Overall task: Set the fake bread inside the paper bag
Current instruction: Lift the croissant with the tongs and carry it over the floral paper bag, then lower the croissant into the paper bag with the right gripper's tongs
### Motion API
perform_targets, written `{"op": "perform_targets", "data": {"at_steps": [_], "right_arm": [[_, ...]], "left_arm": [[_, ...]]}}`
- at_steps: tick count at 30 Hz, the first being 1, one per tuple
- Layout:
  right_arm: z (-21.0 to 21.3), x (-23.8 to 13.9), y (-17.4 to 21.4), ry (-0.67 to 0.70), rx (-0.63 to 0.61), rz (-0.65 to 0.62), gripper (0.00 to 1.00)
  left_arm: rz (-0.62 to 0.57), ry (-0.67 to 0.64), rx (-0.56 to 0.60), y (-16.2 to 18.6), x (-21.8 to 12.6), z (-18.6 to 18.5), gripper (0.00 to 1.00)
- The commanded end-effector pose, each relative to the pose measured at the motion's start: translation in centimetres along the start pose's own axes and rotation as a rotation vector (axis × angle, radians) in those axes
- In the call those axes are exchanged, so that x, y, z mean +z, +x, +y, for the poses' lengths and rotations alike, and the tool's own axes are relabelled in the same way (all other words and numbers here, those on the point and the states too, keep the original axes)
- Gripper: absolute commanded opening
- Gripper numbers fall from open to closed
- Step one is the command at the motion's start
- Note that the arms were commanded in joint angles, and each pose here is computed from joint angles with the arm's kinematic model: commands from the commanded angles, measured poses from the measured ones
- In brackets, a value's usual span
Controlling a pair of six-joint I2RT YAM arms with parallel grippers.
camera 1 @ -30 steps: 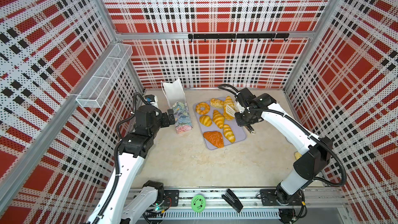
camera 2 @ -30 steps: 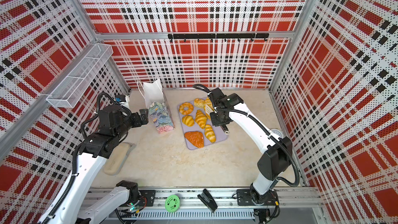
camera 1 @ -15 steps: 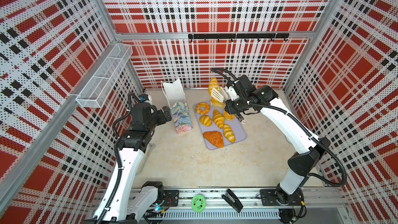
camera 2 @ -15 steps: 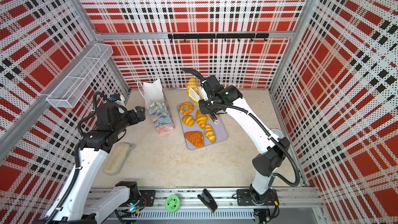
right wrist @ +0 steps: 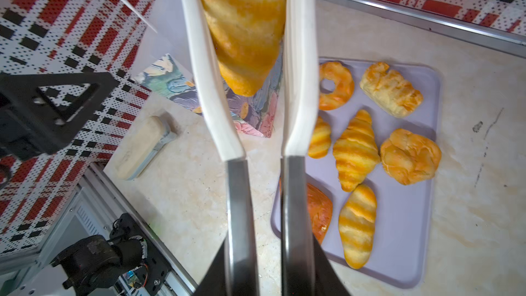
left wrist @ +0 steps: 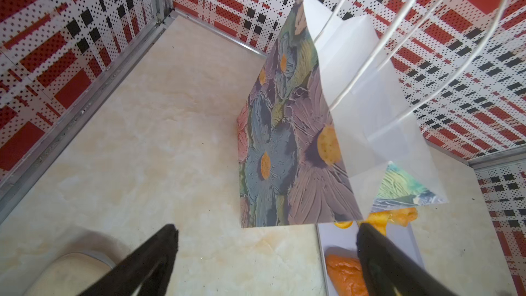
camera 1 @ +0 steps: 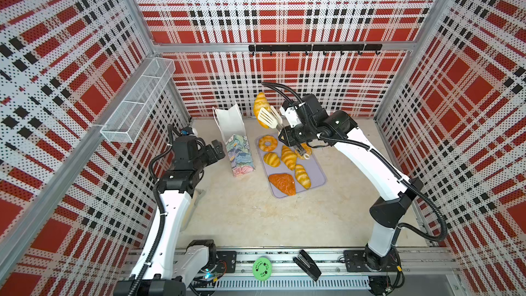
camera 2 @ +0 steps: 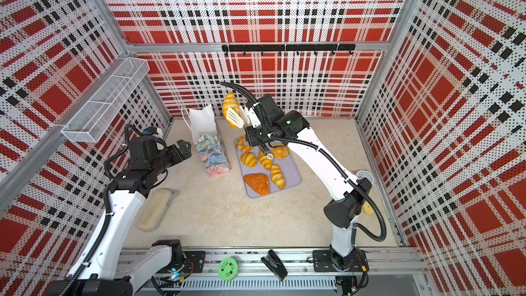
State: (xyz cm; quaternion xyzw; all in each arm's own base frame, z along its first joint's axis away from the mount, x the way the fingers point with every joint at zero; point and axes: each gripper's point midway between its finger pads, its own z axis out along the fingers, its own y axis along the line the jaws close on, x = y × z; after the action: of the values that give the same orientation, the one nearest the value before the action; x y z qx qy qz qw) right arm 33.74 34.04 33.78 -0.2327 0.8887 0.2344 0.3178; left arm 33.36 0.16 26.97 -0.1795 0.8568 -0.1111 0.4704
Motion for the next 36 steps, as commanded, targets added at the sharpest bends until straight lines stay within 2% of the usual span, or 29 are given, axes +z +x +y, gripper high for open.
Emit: {"op": "perform_targets", "data": {"at_steps": [1, 10, 18, 36], "right_arm": [[2.8, -1.2, -3.9, -0.092, -0.040, -0.153, 0.19], [7.4, -0.1, -5.7, -0.194, -0.108, -0.224, 0.18], [8.2, 2.9, -6.4, -0.151, -0.132, -0.250, 0.19], [6.6, 7.2, -5.1, 0.004, -0.201, -0.186, 0.20]], "left_arm": [[-0.015, 0.020, -0.034, -0.2, 0.2, 0.0, 0.99], [0.037, 0.053, -0.058, 1.7, 1.4, -0.1, 0.99], [0.072, 0.138, -0.071, 2.3, 2.2, -1.5, 1.00], [0.126, 0.261, -0.068, 3.8, 2.9, -4.2, 0.99]]}}
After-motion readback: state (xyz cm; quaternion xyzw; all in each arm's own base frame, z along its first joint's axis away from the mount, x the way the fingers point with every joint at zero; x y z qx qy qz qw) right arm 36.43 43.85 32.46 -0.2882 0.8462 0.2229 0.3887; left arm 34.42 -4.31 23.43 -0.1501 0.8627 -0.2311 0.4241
